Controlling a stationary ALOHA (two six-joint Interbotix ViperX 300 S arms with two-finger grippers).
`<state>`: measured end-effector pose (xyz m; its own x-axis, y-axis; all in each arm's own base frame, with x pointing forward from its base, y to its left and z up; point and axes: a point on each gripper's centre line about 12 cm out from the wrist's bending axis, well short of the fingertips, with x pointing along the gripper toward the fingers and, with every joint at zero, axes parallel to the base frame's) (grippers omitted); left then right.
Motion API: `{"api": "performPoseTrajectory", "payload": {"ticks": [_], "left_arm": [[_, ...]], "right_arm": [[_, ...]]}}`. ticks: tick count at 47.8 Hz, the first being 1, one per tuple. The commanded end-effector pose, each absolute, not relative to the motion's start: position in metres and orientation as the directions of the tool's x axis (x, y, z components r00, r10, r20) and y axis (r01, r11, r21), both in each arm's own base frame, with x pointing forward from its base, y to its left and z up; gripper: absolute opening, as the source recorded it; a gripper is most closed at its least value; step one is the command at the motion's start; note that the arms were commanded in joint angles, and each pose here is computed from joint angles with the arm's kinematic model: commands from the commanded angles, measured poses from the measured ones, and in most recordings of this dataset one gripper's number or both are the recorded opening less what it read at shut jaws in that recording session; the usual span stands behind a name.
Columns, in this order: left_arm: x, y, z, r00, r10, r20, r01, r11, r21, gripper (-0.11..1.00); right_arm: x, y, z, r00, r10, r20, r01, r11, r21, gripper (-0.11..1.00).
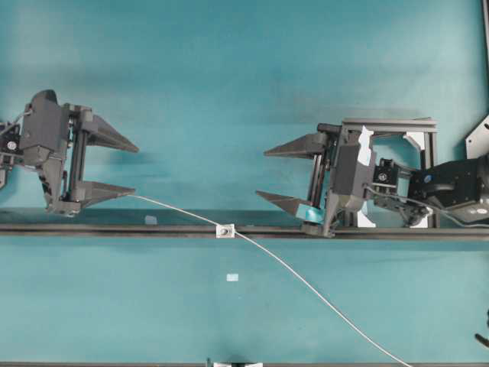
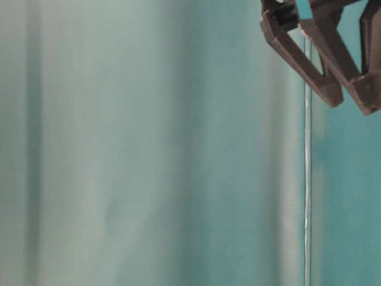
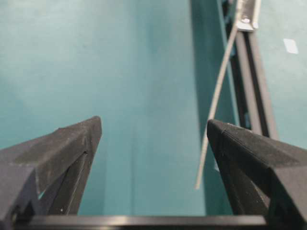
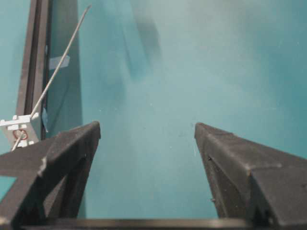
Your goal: Insert the wire through the hole in the metal fitting marked with a red label. (retake)
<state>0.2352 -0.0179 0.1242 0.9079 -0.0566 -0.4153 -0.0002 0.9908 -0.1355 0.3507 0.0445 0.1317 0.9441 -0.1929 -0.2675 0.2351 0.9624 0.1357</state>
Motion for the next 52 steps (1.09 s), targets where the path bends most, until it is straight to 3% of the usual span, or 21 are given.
{"api": "performPoseTrajectory", "payload": {"ticks": [1, 17, 52], "left_arm": [[0.240, -0.014, 0.131, 0.922, -0.043, -0.386, -0.011, 0.991, -0.136, 0.76], [0.247, -0.011, 0.137, 0.931, -0.029, -0.364, -0.025, 0.989, -0.143, 0.76], [0.248, 0.005, 0.137, 0.931, 0.032, -0.364, -0.091, 0.985, -0.147, 0.76]], "right_arm": [[0.353, 0.043, 0.143, 0.953, -0.196, -0.231, 0.234, 0.961, 0.148, 0.87], [0.355, 0.045, 0.144, 0.955, -0.187, -0.232, 0.206, 0.977, 0.061, 0.87], [0.354, 0.044, 0.144, 0.953, -0.190, -0.235, 0.210, 0.976, 0.063, 0.87]]}}
